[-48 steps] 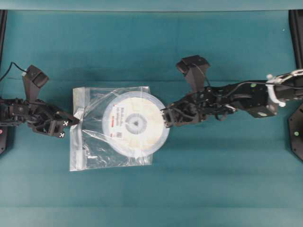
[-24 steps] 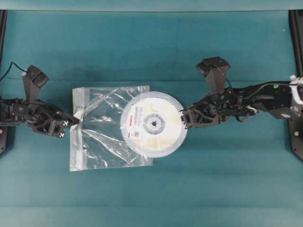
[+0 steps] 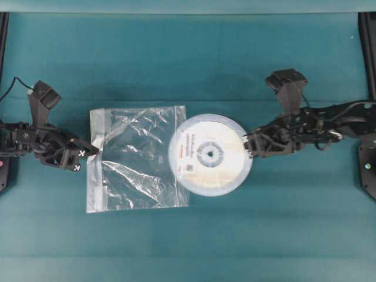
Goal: Take out the reel from the clear zip bag.
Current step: 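Pull the reel rightward out of the bag while left gripper holds bag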
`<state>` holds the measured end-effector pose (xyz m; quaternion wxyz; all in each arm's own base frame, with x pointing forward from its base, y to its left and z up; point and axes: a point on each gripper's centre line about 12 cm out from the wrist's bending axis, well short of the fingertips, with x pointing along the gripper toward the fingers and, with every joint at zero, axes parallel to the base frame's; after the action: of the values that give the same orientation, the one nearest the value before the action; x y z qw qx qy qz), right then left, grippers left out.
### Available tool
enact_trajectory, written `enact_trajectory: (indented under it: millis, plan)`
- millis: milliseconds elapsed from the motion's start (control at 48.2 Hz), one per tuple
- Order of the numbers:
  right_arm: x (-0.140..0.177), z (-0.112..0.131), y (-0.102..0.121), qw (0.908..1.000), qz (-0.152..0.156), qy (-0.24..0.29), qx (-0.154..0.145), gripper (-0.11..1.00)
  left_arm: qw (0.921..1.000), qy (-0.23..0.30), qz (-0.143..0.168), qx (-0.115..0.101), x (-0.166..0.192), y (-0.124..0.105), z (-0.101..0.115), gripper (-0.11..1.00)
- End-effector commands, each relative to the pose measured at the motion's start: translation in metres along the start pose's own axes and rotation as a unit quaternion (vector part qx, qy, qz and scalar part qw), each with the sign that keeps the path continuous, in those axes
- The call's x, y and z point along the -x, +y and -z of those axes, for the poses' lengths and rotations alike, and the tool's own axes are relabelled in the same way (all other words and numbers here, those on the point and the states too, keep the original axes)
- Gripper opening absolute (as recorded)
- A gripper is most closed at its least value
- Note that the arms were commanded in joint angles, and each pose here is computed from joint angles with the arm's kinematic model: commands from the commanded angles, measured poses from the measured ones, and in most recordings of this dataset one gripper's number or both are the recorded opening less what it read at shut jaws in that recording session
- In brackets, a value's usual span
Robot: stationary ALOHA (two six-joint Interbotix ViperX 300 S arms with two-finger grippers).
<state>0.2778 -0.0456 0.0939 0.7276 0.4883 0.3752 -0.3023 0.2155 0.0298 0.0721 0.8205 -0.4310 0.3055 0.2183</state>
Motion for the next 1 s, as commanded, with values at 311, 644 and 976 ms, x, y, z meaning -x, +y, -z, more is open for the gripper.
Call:
enact_trajectory:
  millis: [311, 644, 976]
  plan:
    - [0.027, 0.006, -0.024, 0.9999, 0.004, -0.002, -0.015, 0.03, 1.0, 0.001, -0.001, -0.003, -0.002, -0.001, 0.0, 0.03]
    - [0.03, 0.008, -0.026, 0.9999, 0.005, 0.001, -0.015, 0.03, 1.0, 0.001, 0.0, -0.003, -0.002, -0.002, -0.001, 0.03]
    - [0.03, 0.007, -0.026, 0.9998, 0.007, 0.002, -0.016, 0.03, 1.0, 0.001, 0.001, -0.004, -0.003, -0.002, -0.001, 0.03]
